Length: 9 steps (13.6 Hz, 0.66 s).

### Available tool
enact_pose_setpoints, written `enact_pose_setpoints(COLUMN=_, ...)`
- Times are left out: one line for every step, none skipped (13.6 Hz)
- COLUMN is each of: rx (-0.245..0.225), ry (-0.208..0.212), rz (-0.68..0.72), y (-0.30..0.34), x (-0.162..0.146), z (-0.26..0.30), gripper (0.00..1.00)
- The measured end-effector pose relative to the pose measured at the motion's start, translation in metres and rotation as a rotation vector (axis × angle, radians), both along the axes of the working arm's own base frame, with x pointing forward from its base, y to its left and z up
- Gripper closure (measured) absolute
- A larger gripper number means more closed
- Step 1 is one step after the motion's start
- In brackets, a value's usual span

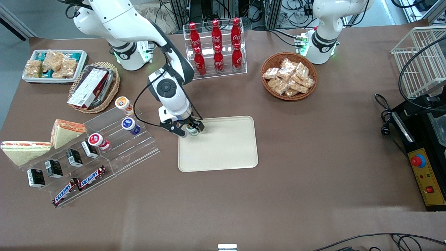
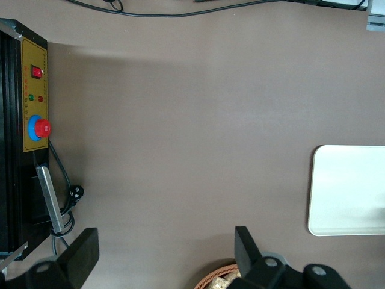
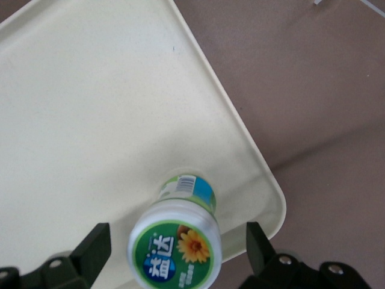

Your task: Place green gum on tray

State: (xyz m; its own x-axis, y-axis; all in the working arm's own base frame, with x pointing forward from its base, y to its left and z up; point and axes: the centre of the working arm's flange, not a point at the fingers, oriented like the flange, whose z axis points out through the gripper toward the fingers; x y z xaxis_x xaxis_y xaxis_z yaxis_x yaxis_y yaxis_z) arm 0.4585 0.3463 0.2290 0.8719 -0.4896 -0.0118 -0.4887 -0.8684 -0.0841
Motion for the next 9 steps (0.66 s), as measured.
enact_pose_setpoints(rx=0.0, ry=-0.001, rz=-0.002, y=-0.001, x=0.001, z=0.0, gripper=0.0)
enact_pose_setpoints(rx=0.0, ry=-0.002, rz=-0.003, y=-0.002, x=0.002, z=0.001, gripper=0.0)
enact_pose_setpoints(rx=0.001, ry=-0.006, rz=-0.001, y=-0.004, x=0.004, z=0.003, gripper=0.0)
enact_pose_setpoints(rx=0.001, ry=-0.007, rz=0.009, y=-0.005, x=0.007, z=0.009, gripper=0.0)
enact_pose_setpoints(rx=-0.006, ry=0.006, rz=0.025, y=-0.008, x=0.011, z=0.019, gripper=0.0)
enact_pose_setpoints(rx=-0.013, ry=0.028, rz=0.041, y=-0.012, x=0.018, z=0.037, gripper=0.0)
enact_pose_setpoints(rx=-0.019, ry=0.056, rz=0.064, y=-0.019, x=0.029, z=0.072, gripper=0.0)
enact_pose_setpoints(rx=-0.02, ry=0.076, rz=0.083, y=-0.026, x=0.037, z=0.108, gripper=0.0)
enact_pose_setpoints(rx=-0.021, ry=0.097, rz=0.108, y=-0.034, x=0.045, z=0.146, gripper=0.0)
